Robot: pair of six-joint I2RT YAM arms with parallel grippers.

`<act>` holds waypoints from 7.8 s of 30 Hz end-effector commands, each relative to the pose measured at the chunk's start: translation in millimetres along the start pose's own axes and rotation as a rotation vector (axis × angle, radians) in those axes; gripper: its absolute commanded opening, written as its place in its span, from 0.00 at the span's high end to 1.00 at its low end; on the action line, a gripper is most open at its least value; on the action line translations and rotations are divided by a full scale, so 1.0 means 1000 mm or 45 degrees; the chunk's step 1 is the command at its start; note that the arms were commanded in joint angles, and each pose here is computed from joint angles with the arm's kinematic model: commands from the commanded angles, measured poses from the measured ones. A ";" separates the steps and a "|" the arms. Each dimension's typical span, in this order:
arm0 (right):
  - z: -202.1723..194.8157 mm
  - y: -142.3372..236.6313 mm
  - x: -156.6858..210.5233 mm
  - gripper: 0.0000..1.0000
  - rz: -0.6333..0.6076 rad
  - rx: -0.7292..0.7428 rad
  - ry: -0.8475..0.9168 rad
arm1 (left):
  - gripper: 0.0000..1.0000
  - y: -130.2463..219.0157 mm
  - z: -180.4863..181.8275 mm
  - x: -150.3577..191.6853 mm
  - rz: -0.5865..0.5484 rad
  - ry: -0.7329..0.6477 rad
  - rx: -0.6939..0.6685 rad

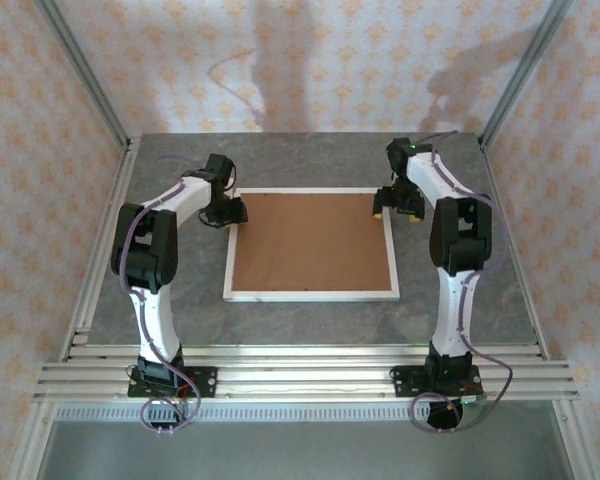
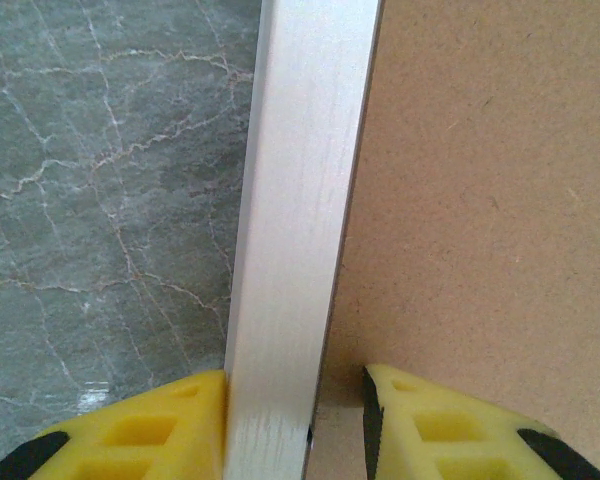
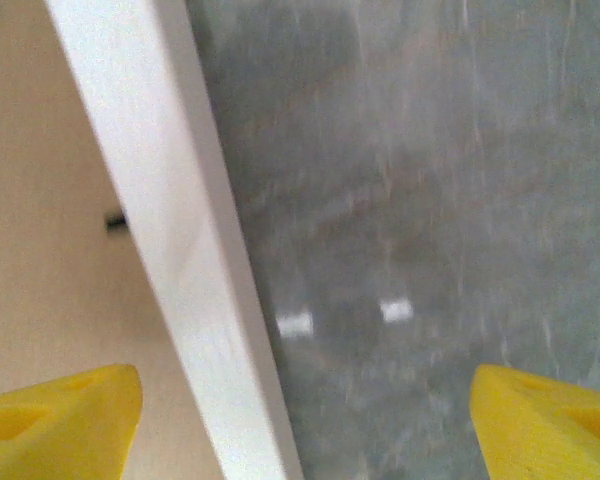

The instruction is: Put the photo into the frame

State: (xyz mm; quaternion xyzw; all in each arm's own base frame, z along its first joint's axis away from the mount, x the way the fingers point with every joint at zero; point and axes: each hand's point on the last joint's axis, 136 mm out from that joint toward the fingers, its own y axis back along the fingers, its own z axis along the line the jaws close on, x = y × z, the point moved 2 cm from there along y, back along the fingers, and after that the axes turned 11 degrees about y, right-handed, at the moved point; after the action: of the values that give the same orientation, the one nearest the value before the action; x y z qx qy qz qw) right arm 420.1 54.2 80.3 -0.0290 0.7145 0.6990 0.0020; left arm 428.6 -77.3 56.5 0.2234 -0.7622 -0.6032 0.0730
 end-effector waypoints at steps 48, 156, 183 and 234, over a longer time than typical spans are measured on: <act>0.040 -0.056 0.170 0.11 0.248 -0.080 -0.062 | 0.63 0.002 -0.001 0.017 0.053 0.046 0.027; 0.025 -0.036 0.050 0.81 0.007 -0.239 0.021 | 0.48 0.019 0.039 -0.005 0.100 -0.053 -0.099; 0.027 -0.036 0.045 0.82 0.003 -0.254 0.019 | 0.48 -0.036 0.035 0.063 0.315 0.011 -0.095; 0.018 -0.028 0.044 0.82 -0.004 -0.190 -0.040 | 0.21 0.075 0.093 0.142 0.181 0.098 -0.156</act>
State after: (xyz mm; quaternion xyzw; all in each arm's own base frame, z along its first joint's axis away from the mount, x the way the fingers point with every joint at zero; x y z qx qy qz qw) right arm 382.0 72.9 60.4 -0.0445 0.6474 0.7607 0.0160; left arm 251.8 -42.5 84.8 0.1859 -0.7356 -0.6348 0.1459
